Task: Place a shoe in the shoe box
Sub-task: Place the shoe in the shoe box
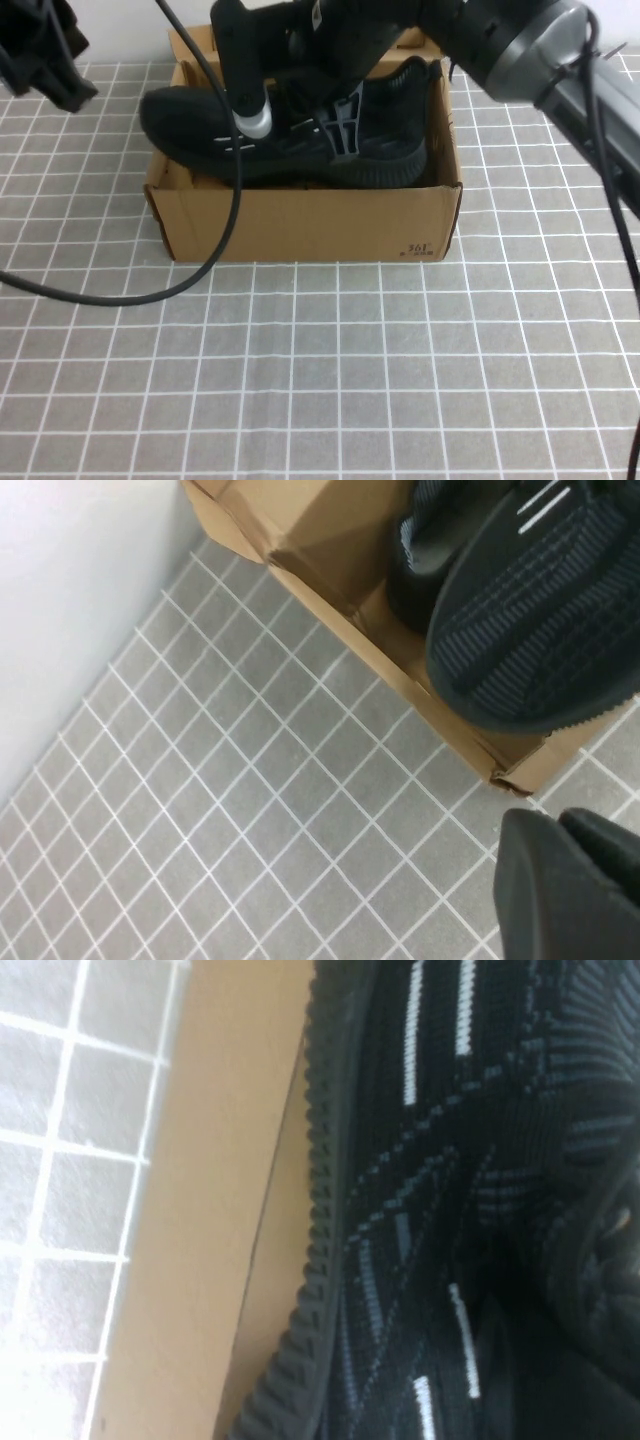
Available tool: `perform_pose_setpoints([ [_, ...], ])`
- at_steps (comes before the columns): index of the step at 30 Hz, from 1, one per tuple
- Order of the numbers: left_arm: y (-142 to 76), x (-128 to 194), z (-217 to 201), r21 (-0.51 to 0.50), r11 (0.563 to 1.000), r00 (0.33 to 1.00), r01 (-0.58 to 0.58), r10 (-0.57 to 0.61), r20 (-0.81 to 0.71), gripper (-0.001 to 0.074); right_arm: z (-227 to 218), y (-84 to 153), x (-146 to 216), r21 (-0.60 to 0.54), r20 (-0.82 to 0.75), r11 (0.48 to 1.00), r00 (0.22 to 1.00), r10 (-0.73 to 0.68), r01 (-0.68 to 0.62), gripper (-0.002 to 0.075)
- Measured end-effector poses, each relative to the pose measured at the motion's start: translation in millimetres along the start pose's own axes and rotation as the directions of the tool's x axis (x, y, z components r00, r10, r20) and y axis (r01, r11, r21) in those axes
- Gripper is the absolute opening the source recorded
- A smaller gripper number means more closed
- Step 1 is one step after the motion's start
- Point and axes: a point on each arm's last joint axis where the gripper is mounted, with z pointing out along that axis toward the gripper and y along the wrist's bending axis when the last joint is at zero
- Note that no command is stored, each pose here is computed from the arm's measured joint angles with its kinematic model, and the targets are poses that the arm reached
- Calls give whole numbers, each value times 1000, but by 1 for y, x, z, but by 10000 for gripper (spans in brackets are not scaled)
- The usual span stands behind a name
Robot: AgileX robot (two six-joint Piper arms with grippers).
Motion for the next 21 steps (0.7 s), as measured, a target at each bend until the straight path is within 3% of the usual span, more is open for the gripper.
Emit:
perform_pose_setpoints([
  [7, 1, 3, -20, -29, 1000, 999, 9, -8, 33, 1, 8, 0, 2, 6, -28, 1000, 1000, 14, -14, 52],
  [21, 1, 3, -21, -30, 999, 999, 16, -15, 34, 1, 12, 0, 13, -20, -68, 999, 997, 28, -29, 51],
])
